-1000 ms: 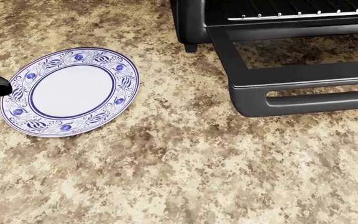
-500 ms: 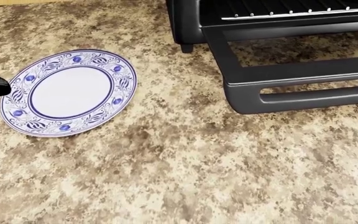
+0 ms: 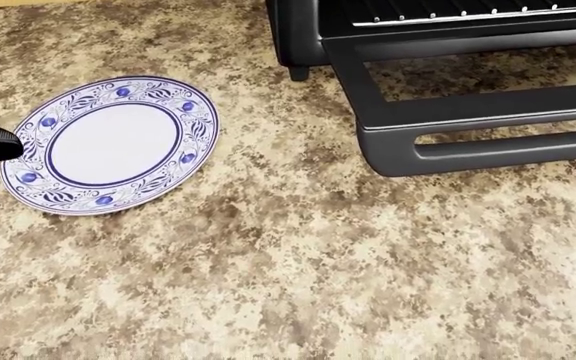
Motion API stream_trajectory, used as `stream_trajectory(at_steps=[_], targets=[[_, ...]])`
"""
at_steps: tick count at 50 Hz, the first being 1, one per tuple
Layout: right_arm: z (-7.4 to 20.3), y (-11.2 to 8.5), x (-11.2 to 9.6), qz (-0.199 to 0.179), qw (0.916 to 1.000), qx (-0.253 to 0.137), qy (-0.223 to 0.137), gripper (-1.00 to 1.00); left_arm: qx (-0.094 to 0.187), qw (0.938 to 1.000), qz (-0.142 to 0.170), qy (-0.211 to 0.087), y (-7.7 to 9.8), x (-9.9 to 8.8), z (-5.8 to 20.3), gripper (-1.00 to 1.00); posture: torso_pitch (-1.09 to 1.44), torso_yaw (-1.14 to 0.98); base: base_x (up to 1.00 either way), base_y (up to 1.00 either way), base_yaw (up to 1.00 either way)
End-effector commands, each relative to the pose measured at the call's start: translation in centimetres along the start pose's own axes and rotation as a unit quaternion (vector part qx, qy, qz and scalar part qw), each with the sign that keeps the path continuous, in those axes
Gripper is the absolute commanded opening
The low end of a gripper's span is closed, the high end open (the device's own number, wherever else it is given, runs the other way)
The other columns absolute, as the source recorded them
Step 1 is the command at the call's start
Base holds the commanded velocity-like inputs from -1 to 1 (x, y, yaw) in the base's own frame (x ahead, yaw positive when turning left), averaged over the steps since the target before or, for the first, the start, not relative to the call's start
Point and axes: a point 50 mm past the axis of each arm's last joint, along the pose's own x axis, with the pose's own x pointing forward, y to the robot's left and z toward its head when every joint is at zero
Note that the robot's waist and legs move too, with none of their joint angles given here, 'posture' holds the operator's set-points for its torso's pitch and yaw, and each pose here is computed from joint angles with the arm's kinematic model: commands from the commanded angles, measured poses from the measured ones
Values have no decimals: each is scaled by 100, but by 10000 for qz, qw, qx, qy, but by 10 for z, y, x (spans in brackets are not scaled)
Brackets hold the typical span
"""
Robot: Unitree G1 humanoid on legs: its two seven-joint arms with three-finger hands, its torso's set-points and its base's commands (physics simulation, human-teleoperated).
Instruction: Pick the bread from the rack and place it on the plate on the counter.
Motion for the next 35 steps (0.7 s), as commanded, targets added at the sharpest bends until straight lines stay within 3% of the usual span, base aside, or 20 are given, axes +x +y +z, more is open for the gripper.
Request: stream_trajectory(at_steps=[1,19,28,35], targets=[[27,-8,-3,-128,9983,135,-544,100,91,9991,119,-400,4,-1,15,100,0,0,0,0,0],[18,-5,-4,31,9993,63,-354,100,91,9990,141,-408,6,-2,16,100,0,0,0,0,0],[15,-3,-6,147,9994,-10,-303,66,93,9990,132,-423,7,-2,19,100,0,0,0,0,0],[12,-3,-7,182,9995,-73,-254,59,94,9990,143,-412,7,-2,18,100,0,0,0,0,0]])
